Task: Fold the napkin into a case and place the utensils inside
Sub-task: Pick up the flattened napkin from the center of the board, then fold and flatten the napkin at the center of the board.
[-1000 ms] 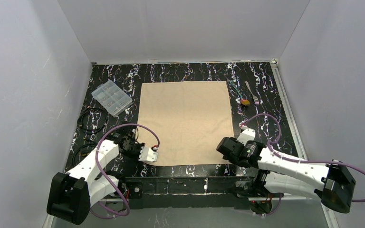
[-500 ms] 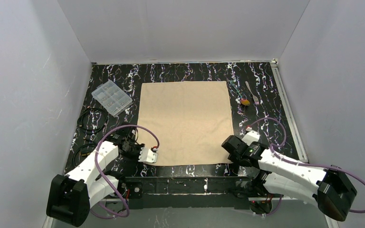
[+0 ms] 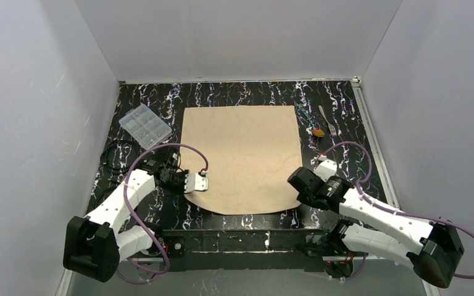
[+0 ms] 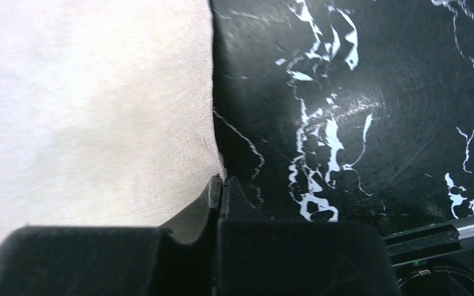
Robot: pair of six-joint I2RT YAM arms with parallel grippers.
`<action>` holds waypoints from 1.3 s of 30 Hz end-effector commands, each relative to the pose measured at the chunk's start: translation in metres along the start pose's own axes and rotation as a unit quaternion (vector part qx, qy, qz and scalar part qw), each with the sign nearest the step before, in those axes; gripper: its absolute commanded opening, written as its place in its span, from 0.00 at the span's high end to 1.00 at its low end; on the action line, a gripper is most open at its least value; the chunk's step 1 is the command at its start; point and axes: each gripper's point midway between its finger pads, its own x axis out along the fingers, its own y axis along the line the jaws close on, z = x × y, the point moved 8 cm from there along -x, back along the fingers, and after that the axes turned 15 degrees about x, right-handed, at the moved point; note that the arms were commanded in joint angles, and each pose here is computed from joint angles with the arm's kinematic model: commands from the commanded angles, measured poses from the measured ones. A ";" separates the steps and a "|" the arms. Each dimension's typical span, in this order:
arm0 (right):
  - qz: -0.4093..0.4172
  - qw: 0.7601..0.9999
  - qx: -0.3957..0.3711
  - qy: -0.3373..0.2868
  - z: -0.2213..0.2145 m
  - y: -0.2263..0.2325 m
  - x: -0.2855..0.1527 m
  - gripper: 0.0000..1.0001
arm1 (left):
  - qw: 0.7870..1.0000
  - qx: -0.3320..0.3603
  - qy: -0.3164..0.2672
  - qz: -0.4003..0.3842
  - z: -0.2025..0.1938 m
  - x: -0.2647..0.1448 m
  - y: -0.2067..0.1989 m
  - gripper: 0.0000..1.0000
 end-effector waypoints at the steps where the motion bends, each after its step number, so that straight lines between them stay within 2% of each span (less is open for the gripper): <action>1: 0.000 0.999 -0.021 -0.027 0.020 0.012 -0.021 0.99 | 0.998 -0.051 -0.038 -0.006 0.017 -0.018 0.006 1.00; 4: 0.006 0.999 -0.023 -0.022 0.023 0.016 -0.026 0.99 | 0.998 -0.054 -0.041 -0.005 0.020 -0.025 0.004 1.00; 9: 0.025 0.998 -0.023 -0.054 0.042 0.030 -0.043 0.99 | 0.997 -0.064 -0.043 0.014 0.023 -0.034 0.002 1.00; 15: 0.040 0.996 -0.020 -0.078 0.068 0.057 -0.056 0.99 | 0.990 -0.108 -0.079 0.048 0.034 -0.053 0.025 1.00; 26: 0.055 0.995 0.009 -0.086 0.110 0.084 -0.042 0.99 | 0.983 -0.146 -0.061 0.097 0.020 -0.059 0.061 1.00; 39: 0.084 0.993 0.017 -0.078 0.132 0.130 -0.023 0.99 | 0.970 -0.179 -0.068 0.148 0.008 -0.065 0.103 1.00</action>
